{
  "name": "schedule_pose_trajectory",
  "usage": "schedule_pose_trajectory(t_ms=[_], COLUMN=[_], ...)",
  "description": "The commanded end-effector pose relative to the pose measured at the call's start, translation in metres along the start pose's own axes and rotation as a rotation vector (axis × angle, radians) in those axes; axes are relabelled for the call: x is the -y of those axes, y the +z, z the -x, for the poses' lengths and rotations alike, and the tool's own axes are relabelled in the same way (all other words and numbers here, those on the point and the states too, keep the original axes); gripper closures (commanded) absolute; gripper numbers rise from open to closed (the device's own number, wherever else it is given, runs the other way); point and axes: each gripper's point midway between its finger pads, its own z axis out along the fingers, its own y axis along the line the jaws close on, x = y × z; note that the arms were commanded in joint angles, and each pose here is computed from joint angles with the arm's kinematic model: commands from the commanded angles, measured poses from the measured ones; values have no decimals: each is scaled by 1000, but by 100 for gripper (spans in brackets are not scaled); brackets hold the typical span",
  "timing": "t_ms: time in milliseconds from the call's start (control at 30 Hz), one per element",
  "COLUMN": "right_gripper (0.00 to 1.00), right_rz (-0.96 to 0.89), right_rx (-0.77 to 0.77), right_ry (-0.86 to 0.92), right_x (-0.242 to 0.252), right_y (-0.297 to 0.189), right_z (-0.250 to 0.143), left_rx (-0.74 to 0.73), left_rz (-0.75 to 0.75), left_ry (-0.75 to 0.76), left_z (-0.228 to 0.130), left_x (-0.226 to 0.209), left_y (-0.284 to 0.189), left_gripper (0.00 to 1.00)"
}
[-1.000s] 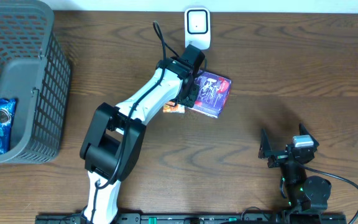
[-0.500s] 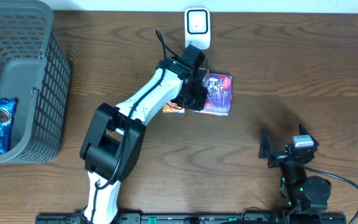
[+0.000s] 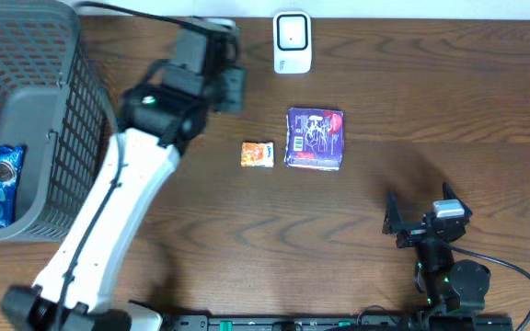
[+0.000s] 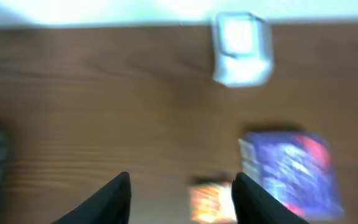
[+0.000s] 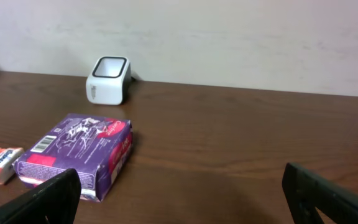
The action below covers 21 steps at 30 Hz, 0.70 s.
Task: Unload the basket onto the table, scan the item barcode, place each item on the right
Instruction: 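Place the orange box beside the purple pack and withdraw left gripper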
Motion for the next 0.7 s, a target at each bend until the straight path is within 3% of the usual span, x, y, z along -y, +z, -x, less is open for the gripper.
schedule_pose_trajectory(t_ms=[0,167,200,267,333,367,667], right_gripper=[1,1,1,1,1,1,1], right_rz=[10,10,10,10,10,10,10], right_rx=[1,1,1,1,1,1,1], right_ry=[-8,-8,-8,-8,-8,-8,-8], right_x=[-2,-2,-2,-2,-2,-2,-2], right_y=[0,0,0,0,0,0,0], right_z=[0,0,0,0,0,0,0], left_rx=[184,224,211,193,160,79,-227], left_rz=[429,694,805,879,936,994,1105], left_ry=[-145,-321,-387,-446,-496,-552,-608], left_z=[34,25,12,-2,-19,-46,-128], left_x=[-125,-245,-285,-318,-344,-372,-416], left_y=[-61,-112,-127,-139,-147,-149,-114], left_gripper=[43,39,38,28,28,29,28])
